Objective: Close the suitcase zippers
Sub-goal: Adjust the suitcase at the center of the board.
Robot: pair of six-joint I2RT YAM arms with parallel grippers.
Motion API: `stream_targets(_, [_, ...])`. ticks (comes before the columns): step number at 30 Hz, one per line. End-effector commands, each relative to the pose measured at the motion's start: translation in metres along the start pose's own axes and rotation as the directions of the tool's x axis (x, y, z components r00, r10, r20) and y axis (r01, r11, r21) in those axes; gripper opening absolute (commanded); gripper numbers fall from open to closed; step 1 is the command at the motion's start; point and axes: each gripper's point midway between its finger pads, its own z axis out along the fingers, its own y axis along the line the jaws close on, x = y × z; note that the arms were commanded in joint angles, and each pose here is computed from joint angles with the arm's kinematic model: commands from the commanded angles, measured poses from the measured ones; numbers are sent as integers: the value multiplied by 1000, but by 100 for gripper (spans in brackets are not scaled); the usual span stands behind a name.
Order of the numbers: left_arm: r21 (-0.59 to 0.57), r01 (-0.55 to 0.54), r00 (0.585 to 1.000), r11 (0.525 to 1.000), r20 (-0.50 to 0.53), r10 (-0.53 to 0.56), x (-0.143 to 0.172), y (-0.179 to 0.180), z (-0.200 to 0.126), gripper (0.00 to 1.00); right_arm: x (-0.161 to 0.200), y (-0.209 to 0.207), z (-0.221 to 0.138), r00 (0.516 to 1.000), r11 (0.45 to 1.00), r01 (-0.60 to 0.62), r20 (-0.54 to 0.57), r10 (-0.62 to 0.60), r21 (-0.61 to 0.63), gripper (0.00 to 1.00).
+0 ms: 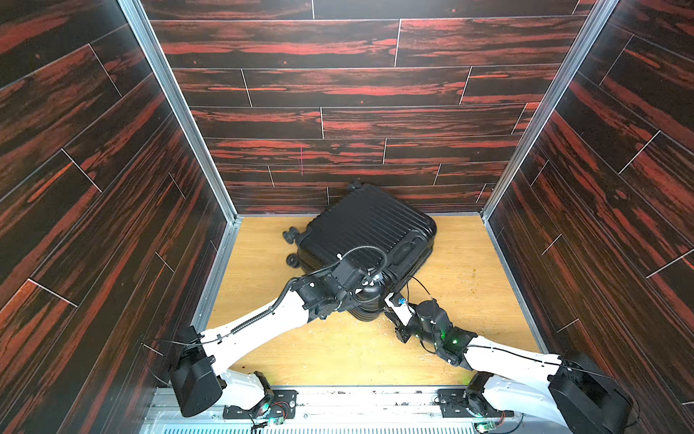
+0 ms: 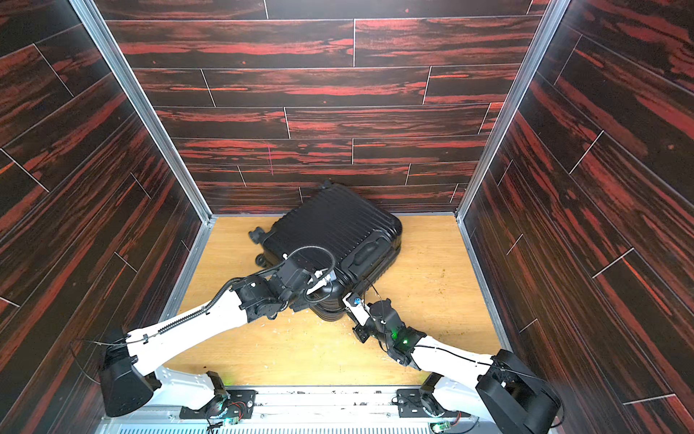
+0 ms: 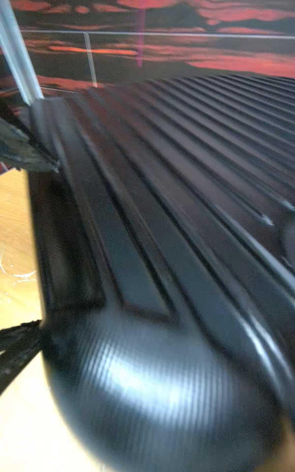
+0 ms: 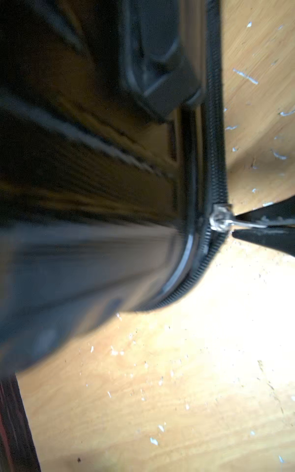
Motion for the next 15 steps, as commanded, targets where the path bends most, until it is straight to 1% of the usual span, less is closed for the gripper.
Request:
stream_targets(1, [-189,261,949,947,230,-216,-53,65,-7,92,-47,68,-14,980,951,112,192,-57,-287,0])
stream_targets(3, [-180,249,950,952,235,-204,-52,63,-9,92,-41,59,-10,985,967,85,164,-46,-240,0])
stream_targets(5, [-139,219,951,966,251,-180,-52,55,-14,92,-38,53,-9,988,975,67,148,-36,-210,0])
stream_targets(8, [-1,95,958,996,274,-91,-53,26,-20,94,-32,48,-8,991,980,38,137,-11,-195,0])
stream_targets(11, [108,-20,956,994,294,-13,-48,2,-28,96,-29,40,-8,992,988,14,124,5,-157,0])
stream_targets(13, [144,-79,954,986,297,33,-44,-7,-32,99,-25,32,-7,994,994,0,110,13,-113,0])
stream_targets(14, [143,-76,955,987,294,31,-43,-4,-35,100,-23,27,-6,995,996,-8,100,17,-90,0])
stream_targets(15, [127,-32,956,991,293,-7,-45,7,-37,100,-20,22,-6,996,998,-16,85,21,-62,0])
